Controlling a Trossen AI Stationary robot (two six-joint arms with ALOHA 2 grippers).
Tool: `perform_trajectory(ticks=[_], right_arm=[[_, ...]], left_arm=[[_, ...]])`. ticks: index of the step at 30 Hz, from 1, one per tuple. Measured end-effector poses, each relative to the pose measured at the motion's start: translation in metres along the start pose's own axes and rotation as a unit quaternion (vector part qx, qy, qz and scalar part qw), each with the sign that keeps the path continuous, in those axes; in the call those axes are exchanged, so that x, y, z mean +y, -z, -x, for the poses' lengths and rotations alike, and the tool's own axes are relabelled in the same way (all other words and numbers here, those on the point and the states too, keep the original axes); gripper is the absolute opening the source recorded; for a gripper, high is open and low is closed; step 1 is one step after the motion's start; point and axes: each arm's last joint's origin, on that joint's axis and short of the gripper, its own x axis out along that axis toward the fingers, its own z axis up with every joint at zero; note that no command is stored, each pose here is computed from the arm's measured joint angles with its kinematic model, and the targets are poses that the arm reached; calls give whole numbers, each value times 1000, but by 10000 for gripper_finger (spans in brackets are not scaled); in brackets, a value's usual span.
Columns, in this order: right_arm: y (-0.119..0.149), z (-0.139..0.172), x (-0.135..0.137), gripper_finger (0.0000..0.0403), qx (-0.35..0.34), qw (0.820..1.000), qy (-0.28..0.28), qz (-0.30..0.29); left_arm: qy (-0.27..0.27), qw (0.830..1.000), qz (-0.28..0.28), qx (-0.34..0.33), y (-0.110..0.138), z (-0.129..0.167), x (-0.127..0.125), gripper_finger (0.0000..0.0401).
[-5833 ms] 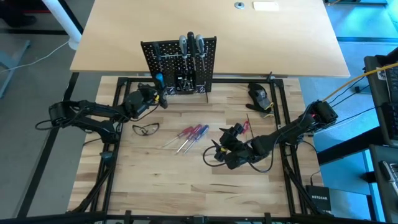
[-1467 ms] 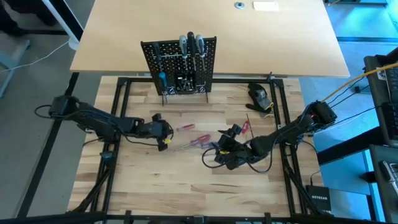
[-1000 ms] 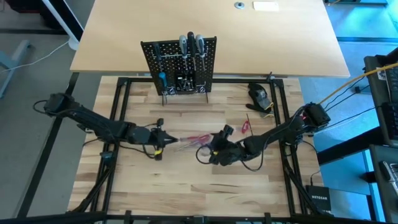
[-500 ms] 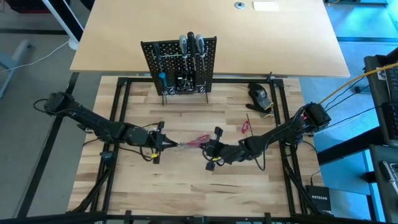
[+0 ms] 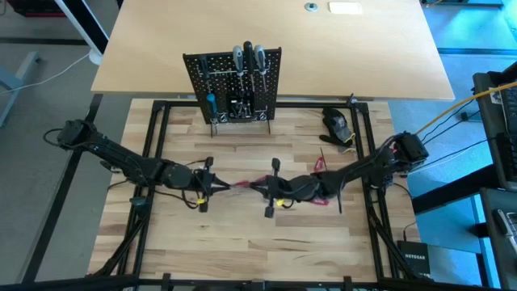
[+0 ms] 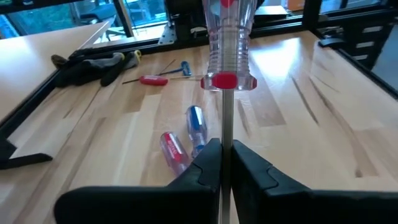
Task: Hang tools onto peg board
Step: Hang the left red and transparent screwdriver on the peg board
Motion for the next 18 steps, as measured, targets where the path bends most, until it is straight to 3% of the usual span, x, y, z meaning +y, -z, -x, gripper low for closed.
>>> perform_trajectory(ticks=[9,18], right_arm=[[-12,-9,-18,16,-72,996,-51,-28],[-31,-15,-18,16,-74,995,-63,-27]], left_arm=[[3,1000,-2,-8,-2,0,0,13],[4,999,10,-32,-6,0,-1,13]])
